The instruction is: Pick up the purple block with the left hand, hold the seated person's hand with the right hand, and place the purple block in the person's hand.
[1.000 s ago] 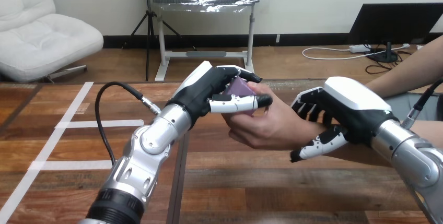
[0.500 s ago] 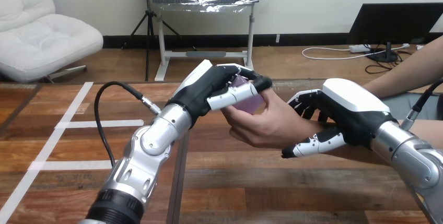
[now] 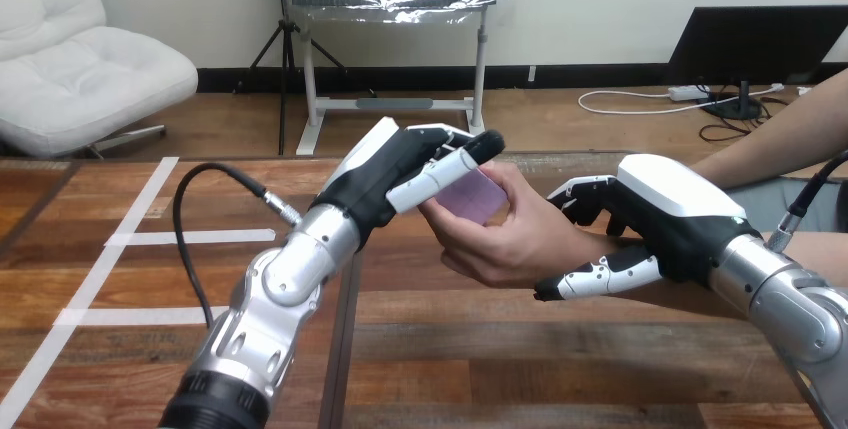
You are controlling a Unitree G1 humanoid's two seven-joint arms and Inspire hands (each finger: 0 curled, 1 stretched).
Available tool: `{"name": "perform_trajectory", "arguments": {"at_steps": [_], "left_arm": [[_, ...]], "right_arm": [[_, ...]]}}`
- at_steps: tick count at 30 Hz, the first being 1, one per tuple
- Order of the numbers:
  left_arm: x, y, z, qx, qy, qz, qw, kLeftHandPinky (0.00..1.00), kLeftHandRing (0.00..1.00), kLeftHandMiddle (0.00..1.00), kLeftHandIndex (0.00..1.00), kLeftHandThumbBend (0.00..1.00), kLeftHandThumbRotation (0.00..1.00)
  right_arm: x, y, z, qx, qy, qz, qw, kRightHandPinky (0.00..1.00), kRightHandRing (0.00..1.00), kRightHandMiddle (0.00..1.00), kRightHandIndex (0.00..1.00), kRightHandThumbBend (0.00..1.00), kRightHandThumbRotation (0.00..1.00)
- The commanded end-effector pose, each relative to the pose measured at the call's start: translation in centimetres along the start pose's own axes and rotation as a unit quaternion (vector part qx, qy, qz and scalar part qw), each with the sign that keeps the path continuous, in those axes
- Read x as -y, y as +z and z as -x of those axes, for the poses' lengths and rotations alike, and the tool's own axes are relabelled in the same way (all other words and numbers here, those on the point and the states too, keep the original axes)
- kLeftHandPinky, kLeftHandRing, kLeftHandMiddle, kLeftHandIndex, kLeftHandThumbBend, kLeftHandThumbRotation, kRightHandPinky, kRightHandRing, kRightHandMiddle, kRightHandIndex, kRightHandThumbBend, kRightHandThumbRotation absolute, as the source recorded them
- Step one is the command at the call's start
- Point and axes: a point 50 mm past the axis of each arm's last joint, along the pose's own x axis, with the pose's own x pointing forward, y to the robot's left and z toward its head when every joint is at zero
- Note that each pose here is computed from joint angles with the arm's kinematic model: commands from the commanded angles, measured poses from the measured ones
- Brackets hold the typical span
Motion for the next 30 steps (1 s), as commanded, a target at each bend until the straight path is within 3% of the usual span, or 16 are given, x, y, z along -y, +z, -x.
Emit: {"name": "perform_trajectory", "arguments": {"at_steps": [1,17,30], "left_arm": [[-1.3,1.1,0.1,0.03,0.027,-0.007,0.9992,0.71,0.75,0.74,0.72,0.89,1.0],[-1.3,0.5,1.7,0.032,0.056,0.019,0.9977,0.79,0.85,0.83,0.77,0.92,1.0],[-1.1,0.4,4.2,0.052,0.113,0.033,0.9916,0.81,0.89,0.87,0.81,0.89,1.0]], "right_arm": [[-1.4,-0.6,0.3,-0.01,0.026,-0.022,0.9994,0.66,0.8,0.82,0.81,0.86,0.61],[-1.9,-0.9,0.7,-0.006,0.005,-0.095,0.9955,0.75,0.89,0.92,0.94,0.99,0.86],[-2.0,-1.3,1.2,0.005,-0.031,-0.206,0.978,0.83,0.96,0.99,1.0,0.99,0.99]]}}
